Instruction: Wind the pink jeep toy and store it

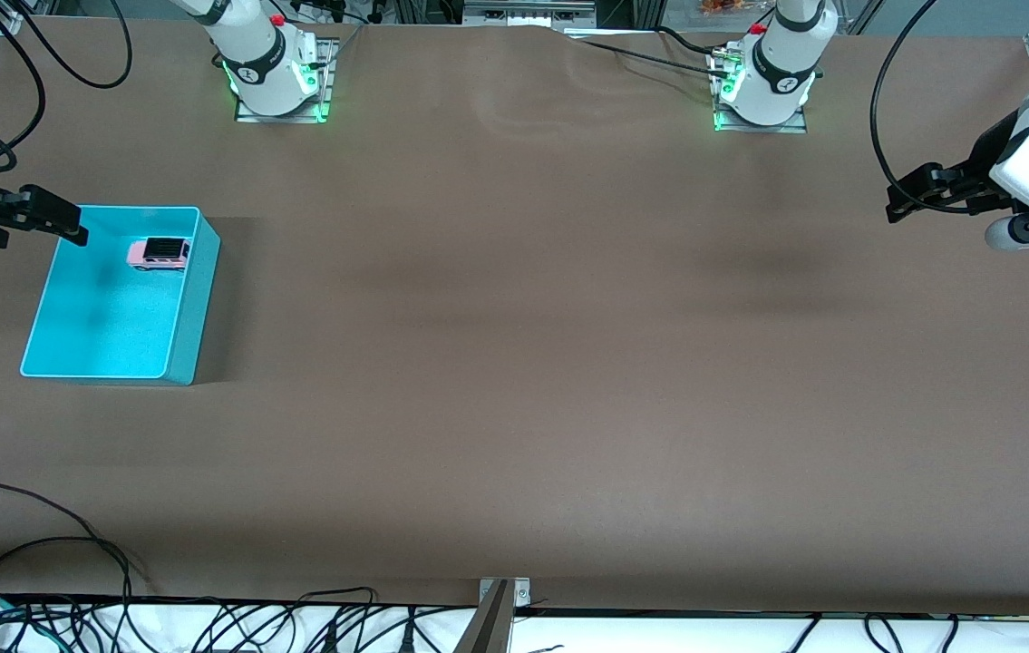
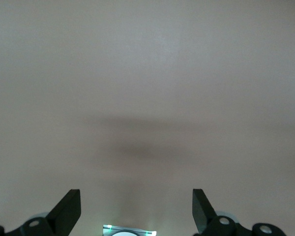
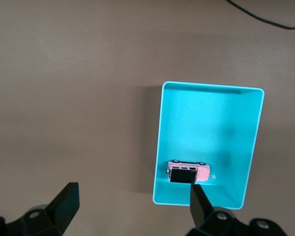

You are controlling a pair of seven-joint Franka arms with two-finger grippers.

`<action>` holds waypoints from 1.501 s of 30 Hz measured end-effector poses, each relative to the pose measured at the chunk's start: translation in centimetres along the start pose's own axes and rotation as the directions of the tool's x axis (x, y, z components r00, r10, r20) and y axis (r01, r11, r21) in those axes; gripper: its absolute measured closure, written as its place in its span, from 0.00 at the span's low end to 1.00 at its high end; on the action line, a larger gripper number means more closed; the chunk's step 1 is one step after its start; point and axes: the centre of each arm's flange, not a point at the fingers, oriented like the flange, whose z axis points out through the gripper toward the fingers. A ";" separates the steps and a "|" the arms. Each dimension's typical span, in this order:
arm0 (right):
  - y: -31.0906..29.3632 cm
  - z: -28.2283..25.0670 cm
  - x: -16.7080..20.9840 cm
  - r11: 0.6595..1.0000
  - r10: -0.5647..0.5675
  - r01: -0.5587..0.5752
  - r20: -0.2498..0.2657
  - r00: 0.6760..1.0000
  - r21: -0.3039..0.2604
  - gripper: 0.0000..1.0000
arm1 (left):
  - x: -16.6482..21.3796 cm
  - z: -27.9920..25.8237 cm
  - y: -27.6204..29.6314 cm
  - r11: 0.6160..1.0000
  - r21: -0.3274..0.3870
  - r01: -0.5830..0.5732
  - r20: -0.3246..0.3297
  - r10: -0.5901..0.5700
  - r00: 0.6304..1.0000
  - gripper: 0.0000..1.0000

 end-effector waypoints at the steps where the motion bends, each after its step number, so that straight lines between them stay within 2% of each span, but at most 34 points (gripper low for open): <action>1: 0.0 0.0 -0.1 1.000 0.001 -0.001 0.001 1.000 0.000 0.00 | 0.0 0.0 0.0 1.000 0.000 0.000 0.000 0.000 1.000 0.00; 13: 0.8 -0.9 -2.8 1.000 0.006 -0.006 0.000 1.000 0.024 0.00 | -0.1 -0.1 0.0 1.000 0.000 -0.001 0.002 0.001 1.000 0.00; 17: 1.1 -1.3 -3.4 1.000 0.005 -0.005 -0.005 1.000 0.013 0.00 | 0.0 -0.1 -0.1 1.000 0.000 0.001 0.002 -0.001 1.000 0.00; 27: 0.8 -1.0 -3.1 1.000 -0.002 0.002 -0.008 1.000 0.005 0.00 | -0.2 0.0 -0.2 1.000 0.004 0.002 0.019 -0.002 1.000 0.00; 45: 0.3 -0.8 -2.9 1.000 -0.010 0.010 -0.008 1.000 0.002 0.00 | -0.3 -0.4 -0.2 1.000 0.002 0.002 0.009 -0.002 1.000 0.00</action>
